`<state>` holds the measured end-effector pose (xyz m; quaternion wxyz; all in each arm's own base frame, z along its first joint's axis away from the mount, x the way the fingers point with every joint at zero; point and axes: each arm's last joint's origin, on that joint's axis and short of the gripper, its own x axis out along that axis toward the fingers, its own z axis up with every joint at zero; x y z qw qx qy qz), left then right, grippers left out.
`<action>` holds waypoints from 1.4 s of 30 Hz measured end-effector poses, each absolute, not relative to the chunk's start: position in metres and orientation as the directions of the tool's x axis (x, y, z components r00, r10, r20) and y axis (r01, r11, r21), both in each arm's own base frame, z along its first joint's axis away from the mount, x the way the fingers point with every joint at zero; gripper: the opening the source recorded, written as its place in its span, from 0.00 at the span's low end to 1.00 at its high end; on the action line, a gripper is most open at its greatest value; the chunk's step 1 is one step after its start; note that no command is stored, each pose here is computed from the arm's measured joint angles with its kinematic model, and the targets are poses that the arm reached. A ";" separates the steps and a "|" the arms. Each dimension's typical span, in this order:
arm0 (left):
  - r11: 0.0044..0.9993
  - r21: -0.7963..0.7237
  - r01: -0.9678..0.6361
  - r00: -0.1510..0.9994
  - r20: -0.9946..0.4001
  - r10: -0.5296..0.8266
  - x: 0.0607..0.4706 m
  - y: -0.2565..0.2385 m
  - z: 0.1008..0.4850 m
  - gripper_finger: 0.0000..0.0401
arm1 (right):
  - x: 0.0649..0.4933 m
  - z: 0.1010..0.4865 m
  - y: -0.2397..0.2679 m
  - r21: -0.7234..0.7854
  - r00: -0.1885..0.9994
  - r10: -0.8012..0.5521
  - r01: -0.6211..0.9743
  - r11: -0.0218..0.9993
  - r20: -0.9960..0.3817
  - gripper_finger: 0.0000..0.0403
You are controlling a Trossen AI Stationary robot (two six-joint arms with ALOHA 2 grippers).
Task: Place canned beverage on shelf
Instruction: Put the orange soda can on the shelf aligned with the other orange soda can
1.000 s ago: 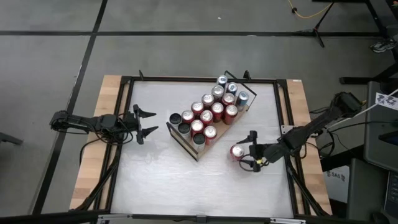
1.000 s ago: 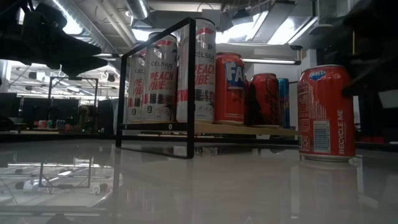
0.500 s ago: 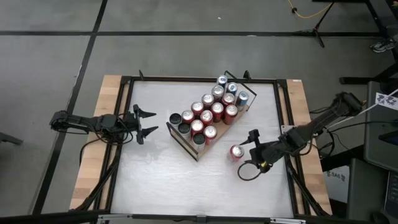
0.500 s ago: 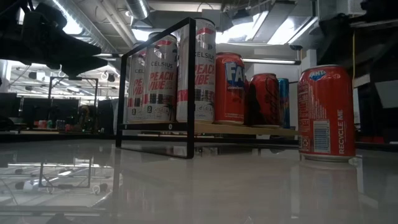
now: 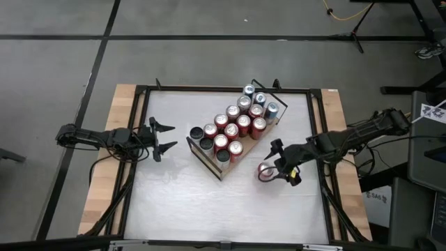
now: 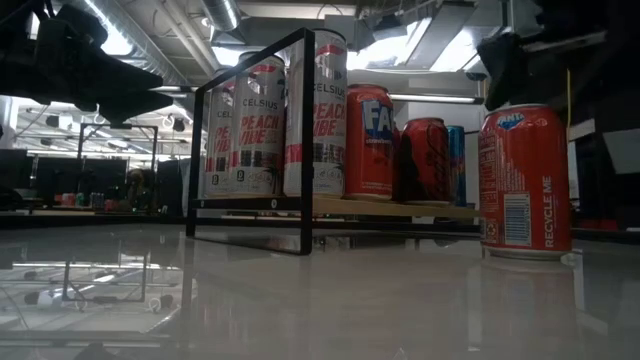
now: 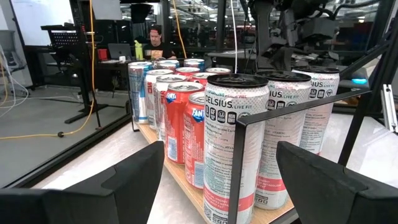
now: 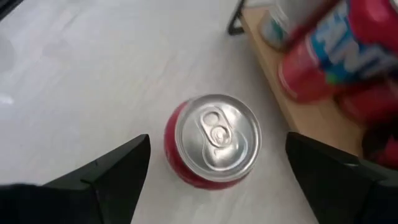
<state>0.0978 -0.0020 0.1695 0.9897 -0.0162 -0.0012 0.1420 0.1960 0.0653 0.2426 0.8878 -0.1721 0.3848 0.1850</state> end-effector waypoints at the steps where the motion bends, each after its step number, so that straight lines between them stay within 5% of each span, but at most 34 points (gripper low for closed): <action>1: 0.959 -0.032 -0.281 0.960 -0.002 0.281 0.098 -0.002 0.170 0.76 | 0.196 0.244 0.065 -0.182 0.634 0.205 -0.490 0.853 -0.746 0.90; 26: 0.959 -0.032 -0.281 0.960 -0.002 0.281 0.098 -0.002 0.170 0.76 | 0.218 0.225 0.047 -0.262 0.540 0.283 -0.722 0.641 -0.793 0.90; 42: 0.959 -0.032 -0.281 0.960 -0.002 0.281 0.098 -0.002 0.170 0.76 | 0.227 0.212 0.048 -0.242 0.507 0.268 -0.729 0.640 -0.819 0.90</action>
